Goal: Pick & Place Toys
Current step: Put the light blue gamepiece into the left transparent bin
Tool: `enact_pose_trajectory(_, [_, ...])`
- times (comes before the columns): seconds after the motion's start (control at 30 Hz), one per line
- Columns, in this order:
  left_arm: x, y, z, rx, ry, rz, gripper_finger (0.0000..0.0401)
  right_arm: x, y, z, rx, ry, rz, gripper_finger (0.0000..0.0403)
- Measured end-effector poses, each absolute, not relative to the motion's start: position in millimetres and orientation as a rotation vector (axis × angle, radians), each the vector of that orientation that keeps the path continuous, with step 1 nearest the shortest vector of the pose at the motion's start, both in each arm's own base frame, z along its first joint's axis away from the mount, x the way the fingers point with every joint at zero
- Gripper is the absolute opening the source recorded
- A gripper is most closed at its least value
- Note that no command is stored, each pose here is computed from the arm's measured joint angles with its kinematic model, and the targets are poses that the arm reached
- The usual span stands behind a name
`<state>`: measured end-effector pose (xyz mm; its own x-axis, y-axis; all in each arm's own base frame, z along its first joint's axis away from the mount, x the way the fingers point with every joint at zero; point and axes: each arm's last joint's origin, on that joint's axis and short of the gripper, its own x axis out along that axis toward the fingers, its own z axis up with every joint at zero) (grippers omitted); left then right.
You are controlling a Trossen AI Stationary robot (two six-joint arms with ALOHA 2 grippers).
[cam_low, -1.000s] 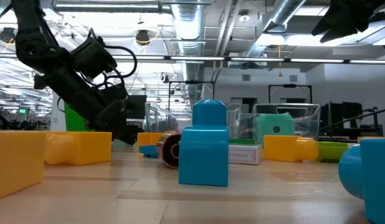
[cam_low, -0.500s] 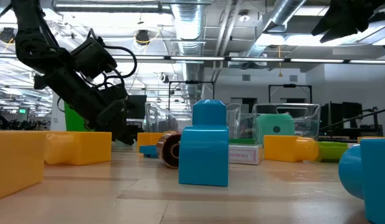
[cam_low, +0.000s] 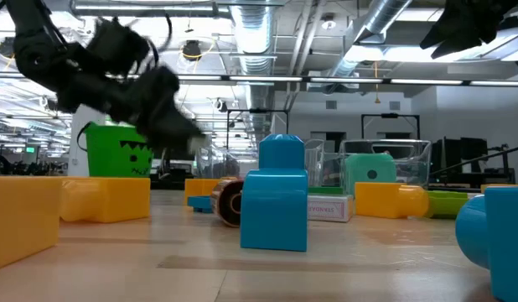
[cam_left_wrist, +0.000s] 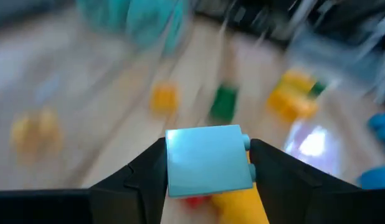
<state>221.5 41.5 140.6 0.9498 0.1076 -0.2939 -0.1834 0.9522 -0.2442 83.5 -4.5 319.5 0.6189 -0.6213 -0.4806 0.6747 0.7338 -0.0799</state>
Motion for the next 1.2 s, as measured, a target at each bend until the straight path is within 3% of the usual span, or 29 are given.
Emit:
enact_pose_trajectory(0.2, [236,51,182,-0.110,0.064,0.148,0.0200,84,-5,320,0.101,0.512,-0.745,0.0331])
enact_pose_trajectory(0.4, [266,76,206,-0.033,0.120,0.307,0.0194,84,-5,320,0.096,0.507,-0.752,0.0331])
enact_pose_trajectory(0.8, [289,99,179,-0.048,0.307,0.513,0.0196,85,-4,307,0.138,0.522,-0.785,0.0331])
enact_pose_trajectory(1.2, [279,93,210,-0.041,0.212,0.507,0.0196,92,-2,277,0.226,0.537,-0.828,0.0331])
